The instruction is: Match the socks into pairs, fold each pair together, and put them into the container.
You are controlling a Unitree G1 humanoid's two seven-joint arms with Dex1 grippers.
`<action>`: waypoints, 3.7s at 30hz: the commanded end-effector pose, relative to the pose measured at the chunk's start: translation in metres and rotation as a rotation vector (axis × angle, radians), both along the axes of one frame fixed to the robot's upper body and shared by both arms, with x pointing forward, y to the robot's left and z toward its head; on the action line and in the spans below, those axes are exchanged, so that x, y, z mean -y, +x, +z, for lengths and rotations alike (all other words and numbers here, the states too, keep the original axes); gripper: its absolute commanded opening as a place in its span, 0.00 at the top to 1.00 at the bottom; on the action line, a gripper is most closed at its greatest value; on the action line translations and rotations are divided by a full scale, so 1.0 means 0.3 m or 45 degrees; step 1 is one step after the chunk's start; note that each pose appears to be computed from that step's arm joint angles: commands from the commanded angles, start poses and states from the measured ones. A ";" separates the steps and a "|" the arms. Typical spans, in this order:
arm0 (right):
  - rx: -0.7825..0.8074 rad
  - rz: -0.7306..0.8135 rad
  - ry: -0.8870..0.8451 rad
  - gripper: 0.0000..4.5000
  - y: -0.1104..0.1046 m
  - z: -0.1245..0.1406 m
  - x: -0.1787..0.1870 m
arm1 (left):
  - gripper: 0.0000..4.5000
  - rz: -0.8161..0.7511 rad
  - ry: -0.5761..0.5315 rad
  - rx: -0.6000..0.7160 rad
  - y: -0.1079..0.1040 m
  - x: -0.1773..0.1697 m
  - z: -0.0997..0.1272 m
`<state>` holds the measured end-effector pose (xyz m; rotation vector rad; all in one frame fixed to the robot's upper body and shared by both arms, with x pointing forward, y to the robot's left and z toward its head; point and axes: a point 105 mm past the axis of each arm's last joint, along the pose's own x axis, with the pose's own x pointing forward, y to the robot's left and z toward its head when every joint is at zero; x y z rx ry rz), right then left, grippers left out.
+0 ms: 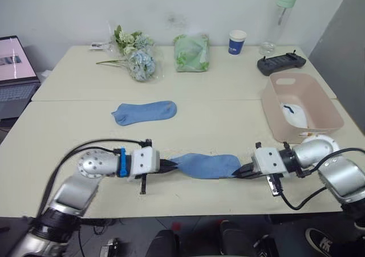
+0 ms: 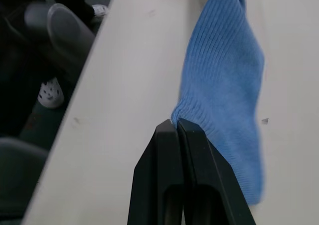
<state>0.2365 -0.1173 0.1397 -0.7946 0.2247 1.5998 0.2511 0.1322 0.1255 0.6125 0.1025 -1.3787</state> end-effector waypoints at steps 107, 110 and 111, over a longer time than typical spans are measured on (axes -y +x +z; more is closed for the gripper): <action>-0.284 -0.966 0.314 0.71 0.188 -0.097 0.184 | 1.00 0.793 -0.293 -0.402 0.120 -0.188 -0.111; -0.271 -0.984 0.321 0.47 0.188 -0.098 0.219 | 1.00 0.811 -0.300 -0.389 0.128 -0.199 -0.106; -0.268 -0.986 0.325 0.40 0.187 -0.097 0.226 | 1.00 0.818 -0.303 -0.383 0.132 -0.203 -0.105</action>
